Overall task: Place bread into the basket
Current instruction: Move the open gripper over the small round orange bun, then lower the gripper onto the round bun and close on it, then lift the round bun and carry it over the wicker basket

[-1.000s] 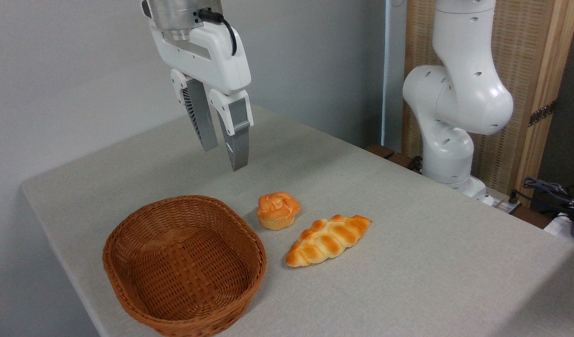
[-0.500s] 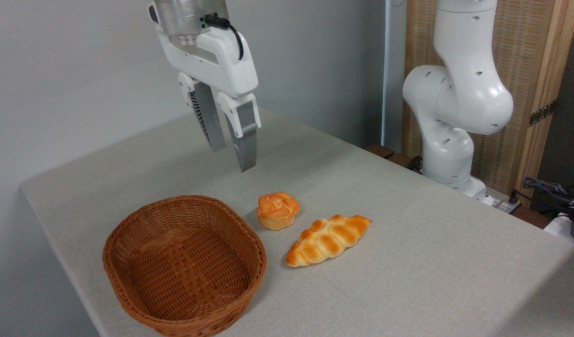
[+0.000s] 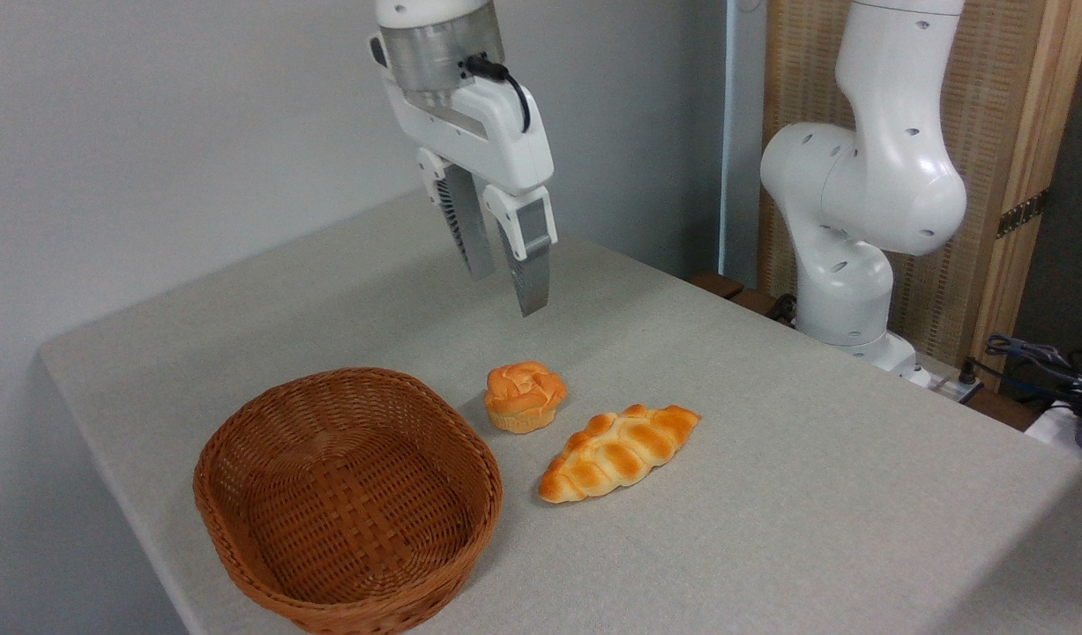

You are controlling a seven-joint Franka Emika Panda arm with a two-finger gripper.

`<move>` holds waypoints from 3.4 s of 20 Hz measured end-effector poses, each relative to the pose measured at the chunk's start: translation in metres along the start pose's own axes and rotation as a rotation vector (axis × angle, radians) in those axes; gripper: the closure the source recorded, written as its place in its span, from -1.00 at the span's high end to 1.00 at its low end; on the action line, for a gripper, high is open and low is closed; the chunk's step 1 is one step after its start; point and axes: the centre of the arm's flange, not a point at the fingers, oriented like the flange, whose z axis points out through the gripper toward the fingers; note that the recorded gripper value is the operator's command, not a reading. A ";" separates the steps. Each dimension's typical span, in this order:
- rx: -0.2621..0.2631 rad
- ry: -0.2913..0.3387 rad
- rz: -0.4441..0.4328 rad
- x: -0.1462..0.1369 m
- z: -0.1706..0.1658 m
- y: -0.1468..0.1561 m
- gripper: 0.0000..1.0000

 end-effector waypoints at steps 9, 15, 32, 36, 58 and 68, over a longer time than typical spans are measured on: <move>0.015 0.010 0.027 -0.005 0.049 0.020 1.00; 0.033 -0.054 0.059 -0.004 0.075 0.027 1.00; 0.046 -0.041 0.116 0.026 0.154 0.030 0.53; 0.041 -0.046 0.118 0.027 0.157 0.030 0.00; 0.010 -0.089 0.135 0.046 0.134 0.028 -0.15; -0.078 -0.218 0.225 0.087 0.048 -0.038 -0.10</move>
